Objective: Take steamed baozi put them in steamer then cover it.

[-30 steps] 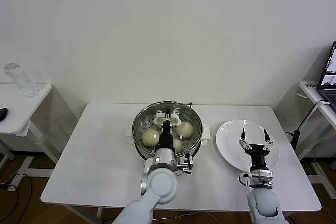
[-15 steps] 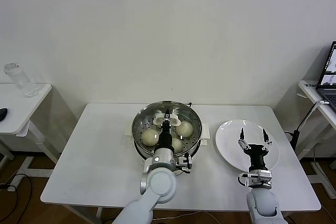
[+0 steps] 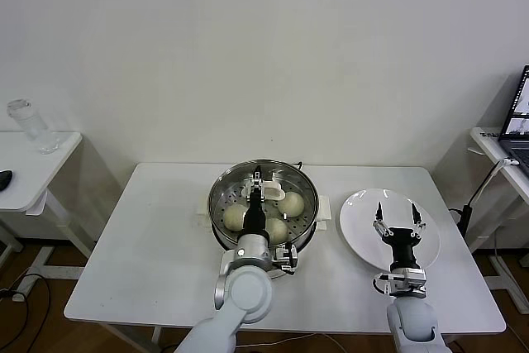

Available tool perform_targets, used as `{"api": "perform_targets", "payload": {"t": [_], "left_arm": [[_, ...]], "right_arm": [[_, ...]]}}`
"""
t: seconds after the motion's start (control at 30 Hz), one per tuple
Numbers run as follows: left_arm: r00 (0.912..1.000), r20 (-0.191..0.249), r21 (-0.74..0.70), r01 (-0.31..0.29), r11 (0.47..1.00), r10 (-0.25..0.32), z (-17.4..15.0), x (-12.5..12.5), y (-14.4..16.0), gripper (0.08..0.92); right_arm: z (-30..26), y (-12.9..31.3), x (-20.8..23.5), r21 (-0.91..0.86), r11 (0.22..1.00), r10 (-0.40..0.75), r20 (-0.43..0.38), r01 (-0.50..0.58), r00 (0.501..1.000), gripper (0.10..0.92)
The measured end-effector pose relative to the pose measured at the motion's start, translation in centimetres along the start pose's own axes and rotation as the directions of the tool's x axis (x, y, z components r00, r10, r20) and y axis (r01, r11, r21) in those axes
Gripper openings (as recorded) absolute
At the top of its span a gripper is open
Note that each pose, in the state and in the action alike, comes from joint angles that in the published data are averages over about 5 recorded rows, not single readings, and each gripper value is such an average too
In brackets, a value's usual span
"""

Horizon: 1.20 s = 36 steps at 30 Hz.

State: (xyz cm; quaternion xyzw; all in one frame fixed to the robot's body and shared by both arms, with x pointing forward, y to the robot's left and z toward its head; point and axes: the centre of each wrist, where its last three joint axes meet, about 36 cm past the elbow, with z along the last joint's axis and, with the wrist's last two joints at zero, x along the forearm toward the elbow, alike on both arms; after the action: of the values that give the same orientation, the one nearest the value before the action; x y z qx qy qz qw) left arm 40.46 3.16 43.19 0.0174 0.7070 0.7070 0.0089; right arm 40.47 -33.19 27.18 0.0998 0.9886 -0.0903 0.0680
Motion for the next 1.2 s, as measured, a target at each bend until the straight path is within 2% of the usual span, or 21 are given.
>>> {"api": "perform_targets", "payload": {"t": [0.17, 0.3, 0.57, 0.77, 0.9, 1.0, 1.2], "left_arm": [[0.9999, 0.012, 0.018, 0.000, 1.000, 0.000, 0.3, 1.0, 0.5, 0.737], [0.9996, 0.025, 0.047, -0.014, 0.999, 0.013, 0.7, 2.3, 1.1, 0.805], [0.9981, 0.059, 0.136, -0.025, 0.990, 0.017, 2.9, 5.4, 3.7, 0.823], [0.9952, 0.093, 0.292, 0.000, 0.956, -0.029, 6.9, 6.9, 5.8, 0.823], [0.9902, 0.117, 0.439, 0.016, 0.899, -0.075, 10.6, 6.2, 5.8, 0.823], [0.9867, 0.135, 0.546, 0.002, 0.837, -0.091, 14.0, 5.1, 4.6, 0.823], [0.9857, 0.137, 0.750, -0.038, 0.660, -0.099, 20.9, 3.2, 0.7, 0.823]], "right_arm": [[-0.2, -0.1, -0.1, 0.002, 1.000, 0.000, 0.005, 0.000, 1.000, 0.823], [-0.3, -0.1, -0.2, 0.002, 1.000, 0.000, 0.007, 0.000, 1.000, 0.823], [-0.8, 0.1, 0.0, -0.011, 1.000, -0.012, 0.004, 0.012, 1.000, 0.823], [-1.5, 0.3, 0.4, -0.041, 0.999, -0.017, -0.024, 0.016, 1.000, 0.823], [-2.1, 0.2, 0.8, -0.072, 0.997, -0.019, -0.043, 0.016, 0.999, 0.823], [-2.4, 0.1, 1.1, -0.101, 0.995, -0.024, -0.054, 0.019, 0.998, 0.823], [-2.9, 0.1, 2.0, -0.157, 0.987, -0.042, -0.068, 0.031, 0.997, 0.823]]}}
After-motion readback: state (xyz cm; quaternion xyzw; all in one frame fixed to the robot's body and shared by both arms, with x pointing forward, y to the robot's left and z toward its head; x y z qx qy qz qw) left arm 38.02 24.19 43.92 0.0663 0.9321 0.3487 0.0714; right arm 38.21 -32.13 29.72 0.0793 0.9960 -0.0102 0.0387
